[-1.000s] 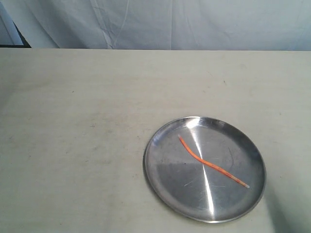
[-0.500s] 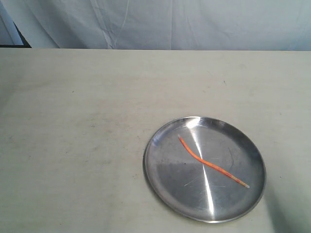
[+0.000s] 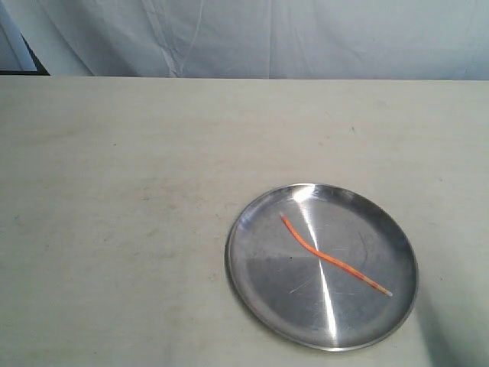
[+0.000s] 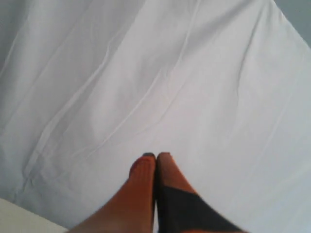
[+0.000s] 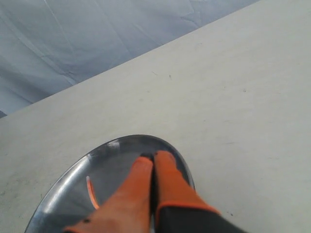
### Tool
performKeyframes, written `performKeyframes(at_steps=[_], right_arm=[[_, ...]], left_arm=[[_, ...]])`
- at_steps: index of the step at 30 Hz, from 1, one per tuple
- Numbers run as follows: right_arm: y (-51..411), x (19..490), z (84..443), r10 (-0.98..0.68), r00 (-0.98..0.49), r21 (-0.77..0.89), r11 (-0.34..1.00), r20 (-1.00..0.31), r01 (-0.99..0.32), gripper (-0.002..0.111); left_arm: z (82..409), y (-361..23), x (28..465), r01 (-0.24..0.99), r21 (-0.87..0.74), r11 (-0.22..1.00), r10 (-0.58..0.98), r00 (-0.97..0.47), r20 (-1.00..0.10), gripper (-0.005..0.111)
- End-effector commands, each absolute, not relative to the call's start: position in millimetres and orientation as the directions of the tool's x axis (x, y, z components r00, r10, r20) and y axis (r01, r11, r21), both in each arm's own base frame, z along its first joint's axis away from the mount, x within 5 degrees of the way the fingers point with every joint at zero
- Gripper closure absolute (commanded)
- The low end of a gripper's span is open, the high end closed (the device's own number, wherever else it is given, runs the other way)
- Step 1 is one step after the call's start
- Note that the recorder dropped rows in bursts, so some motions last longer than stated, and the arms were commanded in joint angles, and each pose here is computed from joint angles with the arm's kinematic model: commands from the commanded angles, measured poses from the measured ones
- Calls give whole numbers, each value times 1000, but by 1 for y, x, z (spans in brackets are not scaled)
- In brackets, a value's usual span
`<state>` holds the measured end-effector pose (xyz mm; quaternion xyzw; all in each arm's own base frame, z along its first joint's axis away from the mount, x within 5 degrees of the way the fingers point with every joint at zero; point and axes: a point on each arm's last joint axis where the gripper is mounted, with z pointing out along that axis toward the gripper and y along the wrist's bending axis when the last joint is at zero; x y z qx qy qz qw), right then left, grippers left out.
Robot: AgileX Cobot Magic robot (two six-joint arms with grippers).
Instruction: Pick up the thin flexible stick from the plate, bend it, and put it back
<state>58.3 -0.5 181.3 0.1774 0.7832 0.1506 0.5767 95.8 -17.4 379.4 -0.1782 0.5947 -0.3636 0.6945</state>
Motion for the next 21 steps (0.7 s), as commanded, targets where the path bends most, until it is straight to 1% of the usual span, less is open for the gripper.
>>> performKeyframes(at_steps=[1, 3, 6, 8, 10, 13, 16, 19, 21], right_arm=[[-1, 58, 181, 448, -268, 436, 894, -853, 104, 109], [-1, 58, 181, 448, -268, 436, 894, -853, 104, 109], [-1, 58, 181, 449, -268, 438, 893, -852, 104, 109], [-1, 58, 181, 449, -268, 438, 893, -852, 104, 109], [-1, 58, 181, 449, -268, 438, 893, -852, 104, 109], [-1, 58, 181, 449, -268, 438, 893, -852, 104, 109], [-1, 58, 181, 449, -268, 438, 893, -852, 104, 109], [-1, 58, 181, 449, -268, 438, 893, -852, 104, 109], [-1, 58, 181, 449, -268, 438, 893, -852, 104, 109]], left_arm=[[321, -4, 86, 146, -913, 380, -924, 14, -383, 107], [291, -2, 83, 98, -967, 237, -971, 5, -238, 107], [260, -1, 79, 51, -995, 87, -996, -9, -88, 107], [250, -2, 80, 29, -998, 64, -998, -15, -64, 107], [246, -2, 80, 18, -997, 69, -997, -16, -69, 107], [248, -4, 80, 42, -992, 122, -992, -34, -124, 107], [249, -7, 79, 69, -972, 226, -972, -57, -230, 107], [250, -6, 77, 108, -892, 440, -896, -22, -444, 107], [253, -6, 74, 156, -814, 559, -827, 36, -561, 107]])
